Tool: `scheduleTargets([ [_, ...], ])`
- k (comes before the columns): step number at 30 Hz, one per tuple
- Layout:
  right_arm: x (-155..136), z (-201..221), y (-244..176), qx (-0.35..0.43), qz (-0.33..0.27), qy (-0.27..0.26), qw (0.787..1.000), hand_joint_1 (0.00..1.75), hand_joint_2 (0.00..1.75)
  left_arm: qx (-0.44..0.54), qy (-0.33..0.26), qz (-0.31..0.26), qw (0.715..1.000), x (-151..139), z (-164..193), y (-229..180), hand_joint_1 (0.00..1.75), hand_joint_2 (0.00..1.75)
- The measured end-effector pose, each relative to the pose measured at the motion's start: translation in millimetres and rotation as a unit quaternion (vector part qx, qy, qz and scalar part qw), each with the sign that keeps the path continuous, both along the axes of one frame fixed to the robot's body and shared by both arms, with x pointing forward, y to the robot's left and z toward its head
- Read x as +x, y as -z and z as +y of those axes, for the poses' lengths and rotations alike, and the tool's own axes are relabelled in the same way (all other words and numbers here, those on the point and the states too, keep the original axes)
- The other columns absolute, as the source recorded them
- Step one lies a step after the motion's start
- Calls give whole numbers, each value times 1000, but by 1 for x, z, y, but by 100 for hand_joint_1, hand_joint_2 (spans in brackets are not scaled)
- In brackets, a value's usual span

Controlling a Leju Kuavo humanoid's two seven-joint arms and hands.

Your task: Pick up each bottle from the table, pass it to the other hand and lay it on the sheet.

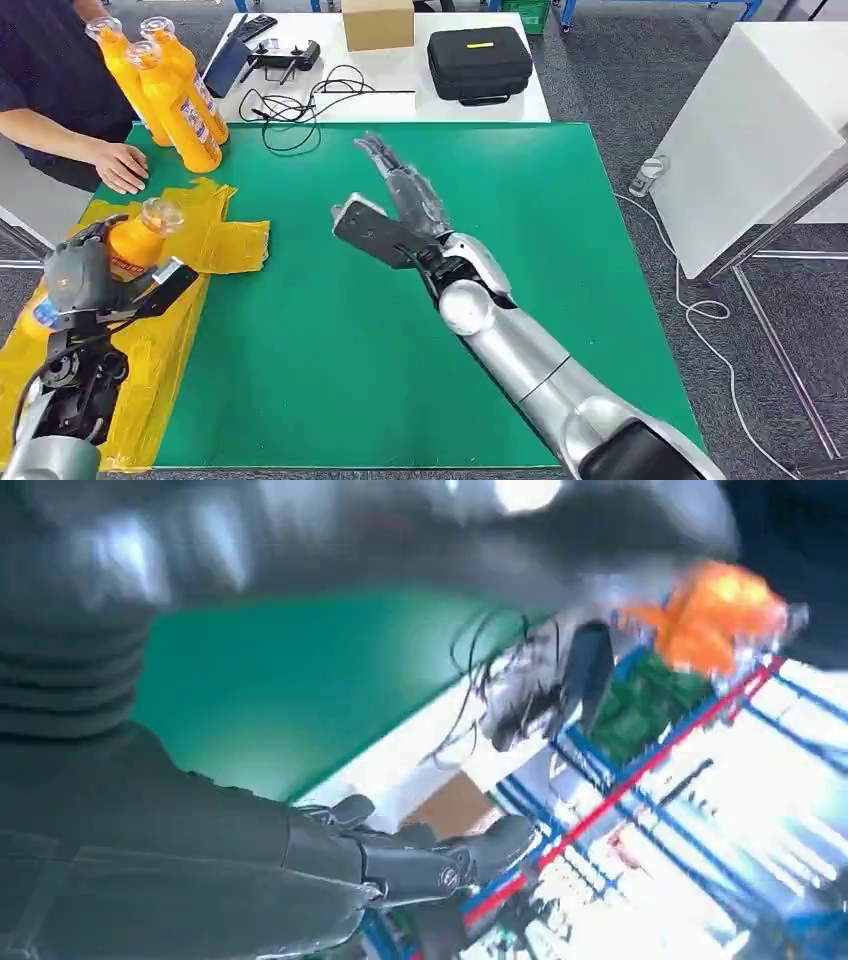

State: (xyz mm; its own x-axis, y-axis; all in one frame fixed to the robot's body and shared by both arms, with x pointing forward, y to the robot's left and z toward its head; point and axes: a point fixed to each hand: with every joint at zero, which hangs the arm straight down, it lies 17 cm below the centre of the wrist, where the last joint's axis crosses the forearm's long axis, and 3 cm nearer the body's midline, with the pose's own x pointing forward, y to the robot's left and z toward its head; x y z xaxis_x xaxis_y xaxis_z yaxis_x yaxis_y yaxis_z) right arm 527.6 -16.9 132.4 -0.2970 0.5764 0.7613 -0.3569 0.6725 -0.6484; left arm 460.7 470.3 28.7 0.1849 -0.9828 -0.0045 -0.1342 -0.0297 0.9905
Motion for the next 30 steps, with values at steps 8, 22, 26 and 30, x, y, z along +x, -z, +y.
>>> scheduleTargets([
  [8, 7, -12, -12, 27, -3, 15, 1000, 0, 0, 27, -45, 44, 998, -28, 28, 28, 175, 175],
  [22, 2, -3, -13, 33, -6, -16, 999, 0, 0, 74, 45, 150, 985, -67, -25, 102, 175, 175],
  [26, 1, -3, -10, 31, -3, -17, 999, 0, 0, 67, 118, 147, 980, -75, -66, 109, 175, 175],
  [30, 0, -1, -6, 31, 1, -18, 999, 0, 0, 58, 155, 138, 976, -80, -98, 110, 175, 175],
])
